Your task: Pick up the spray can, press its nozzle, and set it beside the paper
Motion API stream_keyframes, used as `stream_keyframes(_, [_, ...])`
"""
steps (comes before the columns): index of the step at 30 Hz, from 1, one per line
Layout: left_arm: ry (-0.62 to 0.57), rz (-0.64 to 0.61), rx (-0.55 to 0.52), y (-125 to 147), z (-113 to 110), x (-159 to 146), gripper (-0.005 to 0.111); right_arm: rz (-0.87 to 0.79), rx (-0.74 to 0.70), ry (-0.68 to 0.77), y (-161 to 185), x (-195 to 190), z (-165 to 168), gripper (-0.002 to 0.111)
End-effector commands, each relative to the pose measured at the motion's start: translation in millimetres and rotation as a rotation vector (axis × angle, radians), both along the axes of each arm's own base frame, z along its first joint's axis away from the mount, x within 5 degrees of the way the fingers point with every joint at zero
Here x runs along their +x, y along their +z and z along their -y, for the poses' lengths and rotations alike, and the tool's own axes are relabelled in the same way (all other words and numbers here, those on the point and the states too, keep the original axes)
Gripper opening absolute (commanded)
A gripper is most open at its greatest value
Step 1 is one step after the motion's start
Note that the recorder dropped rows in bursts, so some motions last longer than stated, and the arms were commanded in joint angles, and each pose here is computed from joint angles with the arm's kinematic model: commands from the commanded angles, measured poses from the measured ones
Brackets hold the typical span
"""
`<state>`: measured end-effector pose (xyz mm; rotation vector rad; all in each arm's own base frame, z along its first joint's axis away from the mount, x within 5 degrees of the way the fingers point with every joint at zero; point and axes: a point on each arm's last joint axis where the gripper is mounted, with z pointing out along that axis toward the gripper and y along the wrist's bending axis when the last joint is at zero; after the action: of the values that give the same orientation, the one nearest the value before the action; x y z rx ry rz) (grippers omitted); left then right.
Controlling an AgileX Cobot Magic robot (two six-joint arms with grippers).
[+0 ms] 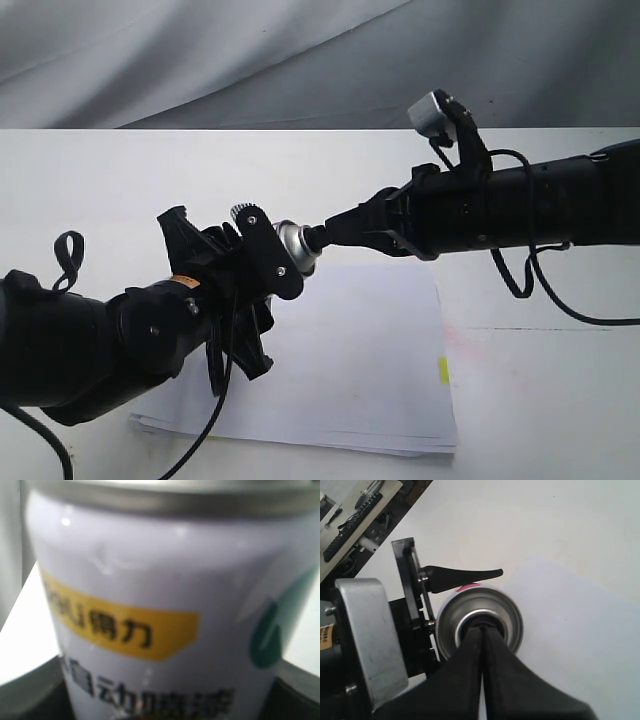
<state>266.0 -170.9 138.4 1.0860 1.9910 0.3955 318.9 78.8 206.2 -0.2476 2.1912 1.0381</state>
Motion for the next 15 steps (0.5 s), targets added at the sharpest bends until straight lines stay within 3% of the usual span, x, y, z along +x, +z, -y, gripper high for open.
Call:
stream_keyframes(1, [0.014, 0.034, -0.007, 6.1, 1.5, 1.9, 0.000, 0.015, -0.008, -0.004, -2.0, 3.5, -1.1, 0.000])
stream_keyframes(15, [0.014, 0.034, -0.007, 6.1, 1.5, 1.9, 0.000, 0.037, 0.007, -0.013, 0.1, 4.9, -1.8, 0.000])
